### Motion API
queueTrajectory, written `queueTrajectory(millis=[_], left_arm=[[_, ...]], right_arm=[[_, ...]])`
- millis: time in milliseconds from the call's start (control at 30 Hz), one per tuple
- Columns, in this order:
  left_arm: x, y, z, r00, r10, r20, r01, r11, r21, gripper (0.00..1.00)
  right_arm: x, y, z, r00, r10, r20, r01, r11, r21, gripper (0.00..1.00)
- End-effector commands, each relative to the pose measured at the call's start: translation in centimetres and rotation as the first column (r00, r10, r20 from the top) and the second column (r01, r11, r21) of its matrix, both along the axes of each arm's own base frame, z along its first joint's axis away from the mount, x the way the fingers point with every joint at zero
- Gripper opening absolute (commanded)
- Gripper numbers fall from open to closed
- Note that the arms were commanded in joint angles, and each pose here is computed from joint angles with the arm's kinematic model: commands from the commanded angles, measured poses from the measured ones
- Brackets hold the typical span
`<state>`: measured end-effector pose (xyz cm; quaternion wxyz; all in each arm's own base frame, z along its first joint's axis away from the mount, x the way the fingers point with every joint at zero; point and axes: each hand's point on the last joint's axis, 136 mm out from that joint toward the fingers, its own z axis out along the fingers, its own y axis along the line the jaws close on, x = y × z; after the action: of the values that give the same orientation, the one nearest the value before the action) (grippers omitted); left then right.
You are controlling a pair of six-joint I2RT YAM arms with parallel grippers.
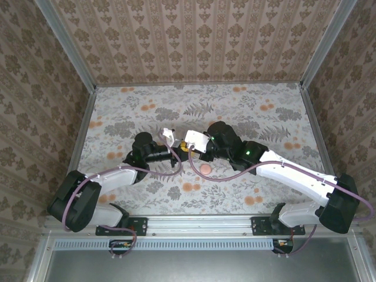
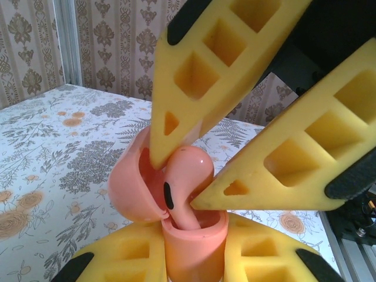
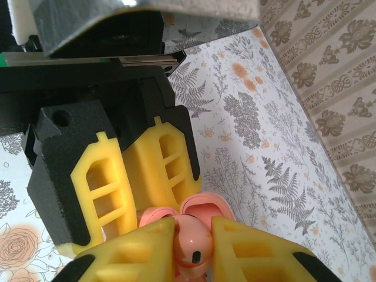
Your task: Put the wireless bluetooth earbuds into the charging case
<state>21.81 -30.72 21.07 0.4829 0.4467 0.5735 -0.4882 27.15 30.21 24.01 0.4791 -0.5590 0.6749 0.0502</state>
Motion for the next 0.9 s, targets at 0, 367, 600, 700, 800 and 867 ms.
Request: queueTrajectory(millis=[0, 367, 600, 700, 800, 867], left_arm=[[0.0, 0.3, 2.4, 0.998, 0.004, 0.063, -0.001, 0.999, -0.052, 0.19], [0.0, 0.4, 2.4, 0.998, 0.009, 0.066, -0.005, 0.999, -0.052, 0.19], [0.1, 0.4, 2.5, 0.997, 0.009, 0.075, -0.005, 0.999, -0.052, 0.19], [0.1, 0.4, 2.5, 0.997, 0.011, 0.081, -0.006, 0.999, -0.054, 0.19], [-0.1, 0.5, 2.5, 0.995, 0.012, 0.101, -0.006, 0.998, -0.065, 0.19], [-0.1, 0.7, 2.6, 0.993, 0.024, 0.120, -0.015, 0.997, -0.080, 0.19]], right_arm=[[-1.5, -0.3, -1.1, 0.998, 0.053, -0.041, -0.054, 0.998, -0.036, 0.23], [-1.8, -0.3, -1.0, 0.997, 0.064, -0.053, -0.066, 0.997, -0.048, 0.28], [-2.0, -0.1, -0.7, 0.995, 0.077, -0.057, -0.079, 0.996, -0.033, 0.32], [-2.3, 0.1, -0.6, 0.994, 0.090, -0.065, -0.091, 0.996, -0.021, 0.34], [-2.5, 0.3, -0.3, 0.993, 0.102, -0.064, -0.102, 0.995, -0.006, 0.36], [-2.5, 0.4, -0.2, 0.992, 0.106, -0.065, -0.106, 0.994, 0.001, 0.37]])
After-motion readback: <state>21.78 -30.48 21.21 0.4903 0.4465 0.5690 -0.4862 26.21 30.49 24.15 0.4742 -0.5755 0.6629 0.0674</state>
